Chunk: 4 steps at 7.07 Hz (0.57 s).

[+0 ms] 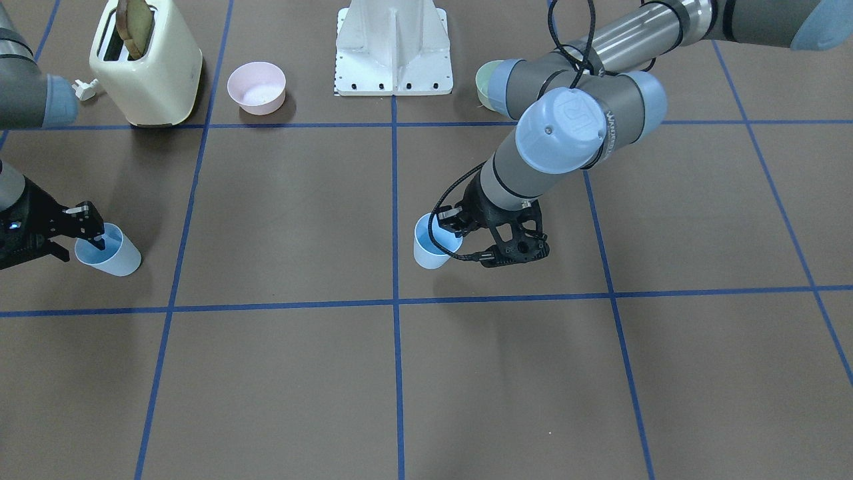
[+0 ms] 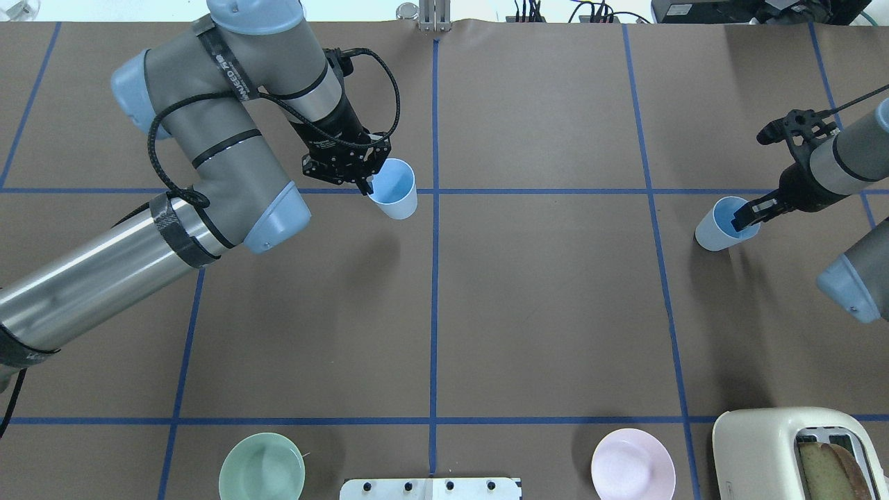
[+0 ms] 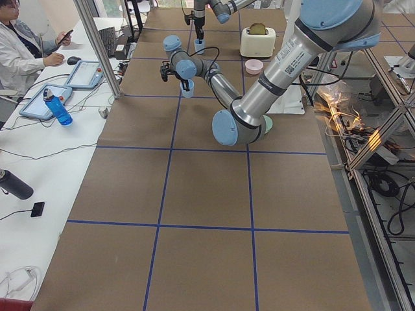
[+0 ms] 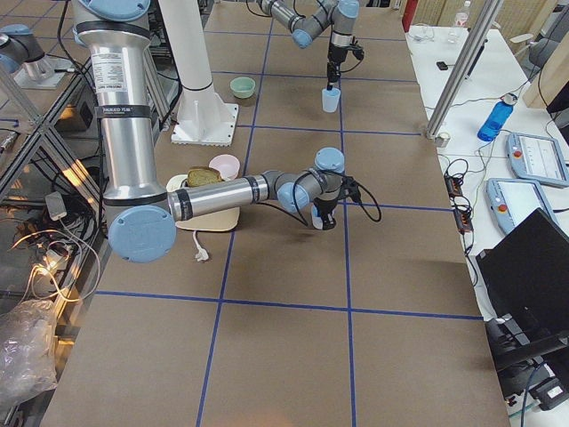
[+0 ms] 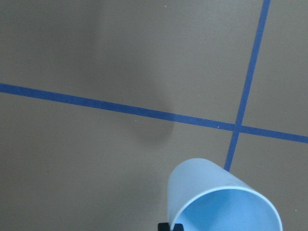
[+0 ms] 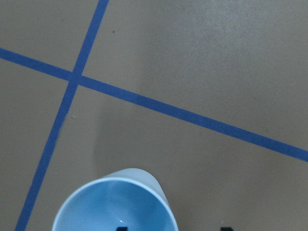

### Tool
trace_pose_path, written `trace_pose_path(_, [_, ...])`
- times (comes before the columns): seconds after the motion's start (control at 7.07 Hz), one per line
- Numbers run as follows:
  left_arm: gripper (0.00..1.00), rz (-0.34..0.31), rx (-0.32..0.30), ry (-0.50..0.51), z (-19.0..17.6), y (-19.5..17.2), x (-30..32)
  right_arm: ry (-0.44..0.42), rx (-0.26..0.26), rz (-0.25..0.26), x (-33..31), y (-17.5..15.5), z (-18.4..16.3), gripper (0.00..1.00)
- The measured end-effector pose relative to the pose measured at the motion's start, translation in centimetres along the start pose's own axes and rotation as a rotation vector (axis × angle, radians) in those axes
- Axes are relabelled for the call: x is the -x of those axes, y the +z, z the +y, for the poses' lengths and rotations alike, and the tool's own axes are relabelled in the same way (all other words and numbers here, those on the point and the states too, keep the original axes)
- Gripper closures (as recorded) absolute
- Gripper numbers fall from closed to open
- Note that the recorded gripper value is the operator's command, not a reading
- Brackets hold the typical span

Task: Stack blue cups with both arms
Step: 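Carry the left gripper's cup to the table center while the right gripper lifts its cup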

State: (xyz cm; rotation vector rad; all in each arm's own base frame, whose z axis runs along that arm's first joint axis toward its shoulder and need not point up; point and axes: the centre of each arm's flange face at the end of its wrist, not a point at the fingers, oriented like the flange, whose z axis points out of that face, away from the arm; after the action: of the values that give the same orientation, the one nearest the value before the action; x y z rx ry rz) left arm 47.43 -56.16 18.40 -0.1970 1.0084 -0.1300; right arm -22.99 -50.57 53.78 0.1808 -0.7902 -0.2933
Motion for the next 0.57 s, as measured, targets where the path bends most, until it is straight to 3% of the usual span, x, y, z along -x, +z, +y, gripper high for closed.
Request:
trace_pose_path(0.14, [1.00,-0.009,-0.006,0.004,0.5,0.8,-0.5,0.000,0.001,0.000,0.1,0.0,0.0,1.00])
trace_pose_path(0.57, [1.00,-0.018,-0.009,0.023,1.5,2.7,-1.6,-0.004,0.000,-0.001,0.4,-0.1,-0.1,1.00])
